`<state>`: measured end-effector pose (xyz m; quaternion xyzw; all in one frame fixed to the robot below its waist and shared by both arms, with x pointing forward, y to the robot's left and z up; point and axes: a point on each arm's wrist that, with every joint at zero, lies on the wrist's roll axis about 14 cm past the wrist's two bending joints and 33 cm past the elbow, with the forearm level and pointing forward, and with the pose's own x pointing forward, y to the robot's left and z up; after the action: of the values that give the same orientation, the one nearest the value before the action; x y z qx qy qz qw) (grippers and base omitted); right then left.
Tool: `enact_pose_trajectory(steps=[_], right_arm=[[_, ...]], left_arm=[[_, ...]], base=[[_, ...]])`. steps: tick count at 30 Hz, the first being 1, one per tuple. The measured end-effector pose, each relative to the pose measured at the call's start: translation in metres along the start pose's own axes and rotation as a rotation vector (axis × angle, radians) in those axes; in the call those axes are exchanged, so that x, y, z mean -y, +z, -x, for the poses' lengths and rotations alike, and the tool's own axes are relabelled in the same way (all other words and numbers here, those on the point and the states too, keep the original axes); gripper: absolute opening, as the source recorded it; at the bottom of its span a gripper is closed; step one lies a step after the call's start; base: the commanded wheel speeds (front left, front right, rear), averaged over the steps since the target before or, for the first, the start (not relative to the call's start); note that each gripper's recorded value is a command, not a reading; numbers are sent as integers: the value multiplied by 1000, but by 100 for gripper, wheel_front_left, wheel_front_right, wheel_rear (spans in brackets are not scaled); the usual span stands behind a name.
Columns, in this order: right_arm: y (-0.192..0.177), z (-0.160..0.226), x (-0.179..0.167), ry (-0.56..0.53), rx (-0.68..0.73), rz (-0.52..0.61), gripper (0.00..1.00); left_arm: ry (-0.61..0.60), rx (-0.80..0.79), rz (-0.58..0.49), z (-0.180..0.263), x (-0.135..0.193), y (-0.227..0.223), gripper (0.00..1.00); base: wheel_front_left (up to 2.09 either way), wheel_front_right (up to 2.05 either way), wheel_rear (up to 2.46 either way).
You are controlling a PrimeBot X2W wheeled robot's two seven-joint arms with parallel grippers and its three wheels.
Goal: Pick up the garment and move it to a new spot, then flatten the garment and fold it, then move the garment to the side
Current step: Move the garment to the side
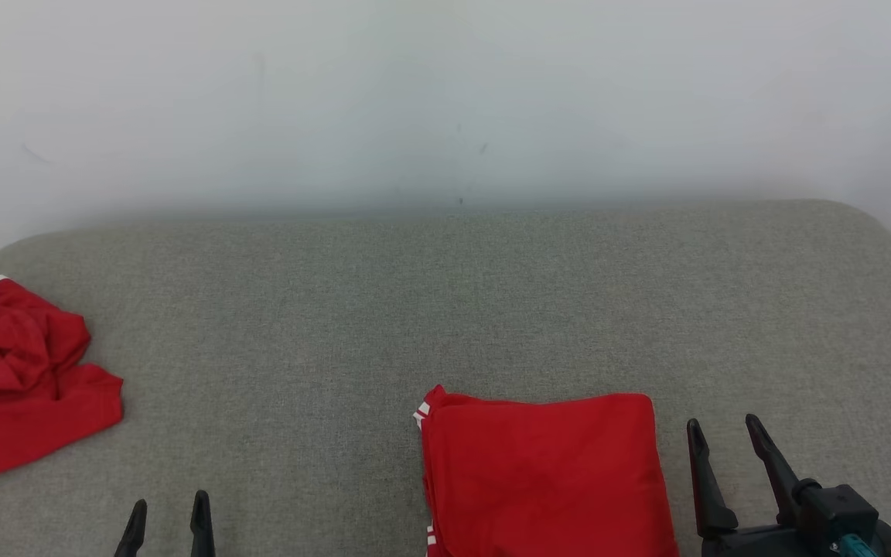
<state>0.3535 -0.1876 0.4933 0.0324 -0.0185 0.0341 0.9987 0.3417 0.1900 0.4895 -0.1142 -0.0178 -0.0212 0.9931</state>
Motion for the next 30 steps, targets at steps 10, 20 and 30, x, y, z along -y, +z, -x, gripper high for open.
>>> enact_pose_trajectory(steps=[10,20,30], right_arm=[[-28,-4,1,-22,-267,-70,100],[-67,8,1,-26,-695,-85,100],[-98,6,-10,5,-869,-64,100]], left_arm=[[-4,-6,5,0,1,-2,100],[-2,-20,16,1,2,-7,100],[27,-25,31,2,-6,-9,100]], base=[[0,0,0],[0,0,0],[0,0,0]])
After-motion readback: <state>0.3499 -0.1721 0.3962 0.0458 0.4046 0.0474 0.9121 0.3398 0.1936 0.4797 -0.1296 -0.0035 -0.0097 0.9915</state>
